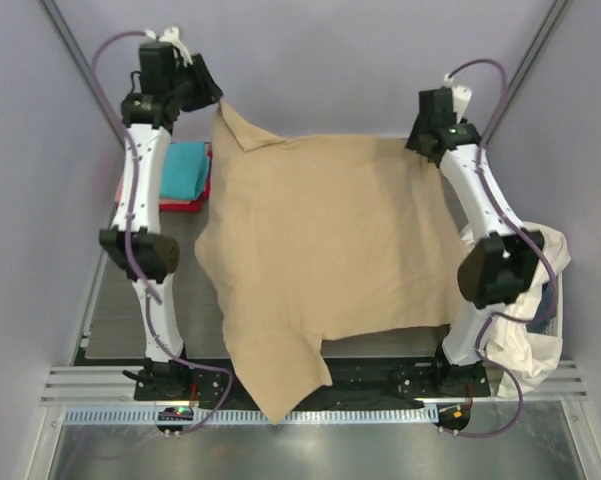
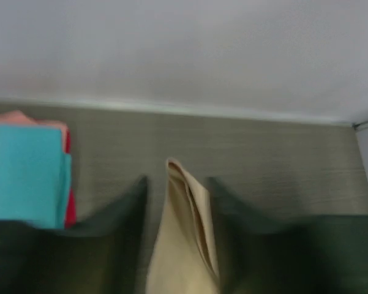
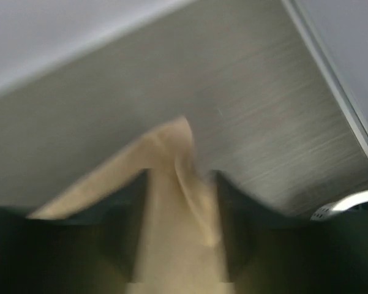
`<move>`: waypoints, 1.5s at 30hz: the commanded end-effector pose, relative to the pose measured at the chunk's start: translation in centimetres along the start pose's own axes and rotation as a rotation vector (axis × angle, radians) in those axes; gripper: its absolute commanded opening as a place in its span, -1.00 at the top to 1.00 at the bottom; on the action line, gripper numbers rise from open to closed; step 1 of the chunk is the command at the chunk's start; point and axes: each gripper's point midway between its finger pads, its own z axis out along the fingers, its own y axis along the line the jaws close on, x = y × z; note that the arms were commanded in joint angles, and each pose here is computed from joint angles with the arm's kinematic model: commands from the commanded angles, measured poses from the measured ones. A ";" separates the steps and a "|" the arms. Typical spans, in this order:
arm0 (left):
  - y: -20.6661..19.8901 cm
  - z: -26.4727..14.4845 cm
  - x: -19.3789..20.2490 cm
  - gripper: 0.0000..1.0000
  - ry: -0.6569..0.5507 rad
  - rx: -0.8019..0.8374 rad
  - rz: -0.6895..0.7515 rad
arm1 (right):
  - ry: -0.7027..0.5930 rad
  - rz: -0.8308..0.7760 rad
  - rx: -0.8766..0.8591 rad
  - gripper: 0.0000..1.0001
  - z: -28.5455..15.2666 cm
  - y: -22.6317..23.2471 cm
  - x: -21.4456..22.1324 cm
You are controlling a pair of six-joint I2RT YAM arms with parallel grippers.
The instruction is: Fold and stack the t-shirts
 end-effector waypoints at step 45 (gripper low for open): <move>5.5 19.5 32.2 -0.12 0.413 -0.113 -0.281 | 0.085 0.116 -0.705 -0.75 -10.6 4.7 25.2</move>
